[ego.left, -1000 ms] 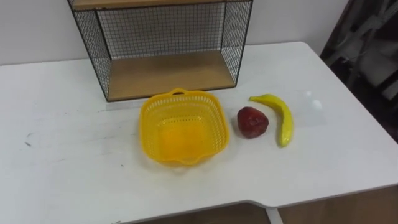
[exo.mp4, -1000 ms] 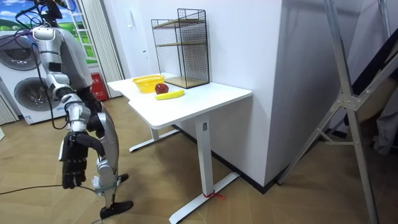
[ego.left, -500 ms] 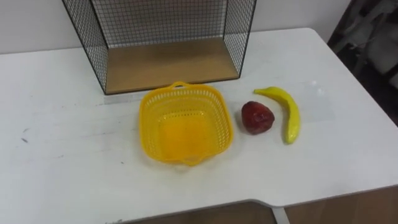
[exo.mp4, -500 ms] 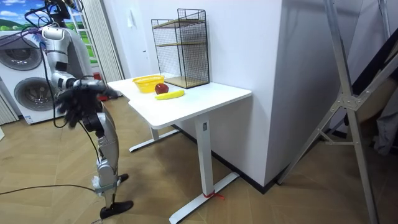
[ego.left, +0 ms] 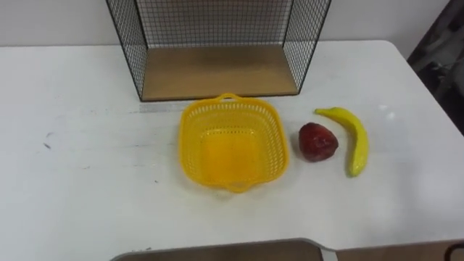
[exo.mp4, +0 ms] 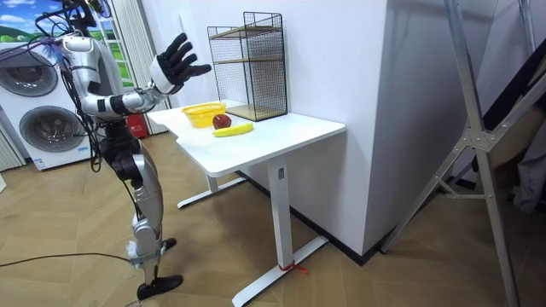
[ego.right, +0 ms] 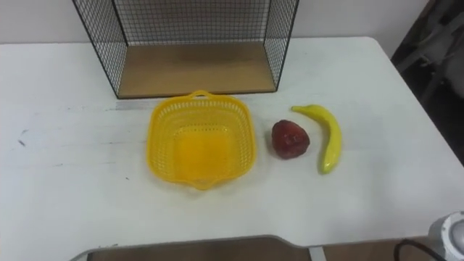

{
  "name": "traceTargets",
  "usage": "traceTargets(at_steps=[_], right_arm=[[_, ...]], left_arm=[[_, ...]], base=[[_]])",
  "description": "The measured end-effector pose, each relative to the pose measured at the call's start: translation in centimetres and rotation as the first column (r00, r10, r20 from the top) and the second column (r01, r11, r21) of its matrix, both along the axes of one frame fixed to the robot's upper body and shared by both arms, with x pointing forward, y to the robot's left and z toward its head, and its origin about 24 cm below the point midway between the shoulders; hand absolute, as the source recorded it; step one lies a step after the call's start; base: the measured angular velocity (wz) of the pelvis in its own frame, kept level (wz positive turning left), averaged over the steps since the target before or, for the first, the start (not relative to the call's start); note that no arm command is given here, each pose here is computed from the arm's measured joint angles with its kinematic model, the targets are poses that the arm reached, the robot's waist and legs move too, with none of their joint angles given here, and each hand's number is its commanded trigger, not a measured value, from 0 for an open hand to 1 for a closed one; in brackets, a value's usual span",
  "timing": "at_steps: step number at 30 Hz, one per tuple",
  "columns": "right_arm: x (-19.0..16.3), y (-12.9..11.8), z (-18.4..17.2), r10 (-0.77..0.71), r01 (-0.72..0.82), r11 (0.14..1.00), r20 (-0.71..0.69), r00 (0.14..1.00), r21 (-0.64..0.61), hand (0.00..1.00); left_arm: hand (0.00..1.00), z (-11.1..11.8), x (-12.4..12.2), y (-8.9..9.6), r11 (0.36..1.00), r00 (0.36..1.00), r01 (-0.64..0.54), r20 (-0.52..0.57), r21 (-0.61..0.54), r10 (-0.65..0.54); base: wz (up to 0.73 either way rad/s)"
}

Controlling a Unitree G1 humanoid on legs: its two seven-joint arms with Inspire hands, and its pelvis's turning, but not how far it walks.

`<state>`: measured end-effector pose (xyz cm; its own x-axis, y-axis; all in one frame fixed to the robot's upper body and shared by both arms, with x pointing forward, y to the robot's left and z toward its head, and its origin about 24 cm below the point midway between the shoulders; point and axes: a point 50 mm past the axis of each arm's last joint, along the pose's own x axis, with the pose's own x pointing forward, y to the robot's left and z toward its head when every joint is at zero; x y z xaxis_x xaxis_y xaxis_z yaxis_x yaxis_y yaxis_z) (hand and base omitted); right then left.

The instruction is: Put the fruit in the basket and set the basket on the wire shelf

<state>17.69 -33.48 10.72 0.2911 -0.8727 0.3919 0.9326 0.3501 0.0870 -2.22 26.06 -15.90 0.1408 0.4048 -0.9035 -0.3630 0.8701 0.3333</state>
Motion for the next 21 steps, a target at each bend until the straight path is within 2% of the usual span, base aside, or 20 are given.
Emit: traceTargets(at_steps=[6,10,14,21], right_arm=[[1.9,0.7,1.0,0.201,-0.21,0.974,-0.103,0.974,-0.088,0.0],[2.9,1.7,0.5,0.311,-0.335,0.938,-0.203,0.928,-0.092,0.0],[4.0,3.2,-0.4,0.444,-0.483,0.873,-0.3,0.844,-0.068,0.0],[4.6,4.4,-0.9,0.544,-0.6,0.799,-0.366,0.755,-0.049,0.0]], left_arm=[[0.0,-0.1,0.0,-0.1,0.999,0.999,0.041,-0.019,-0.008,-0.042],[0.0,0.0,0.0,0.0,0.999,0.999,0.048,-0.025,-0.02,-0.049],[0.0,0.0,0.0,0.2,0.998,0.998,0.053,-0.03,-0.023,-0.054],[0.0,0.1,0.2,0.5,0.995,0.994,0.101,-0.039,-0.021,-0.101]], base=[[0.01],[0.01],[0.0],[0.03]])
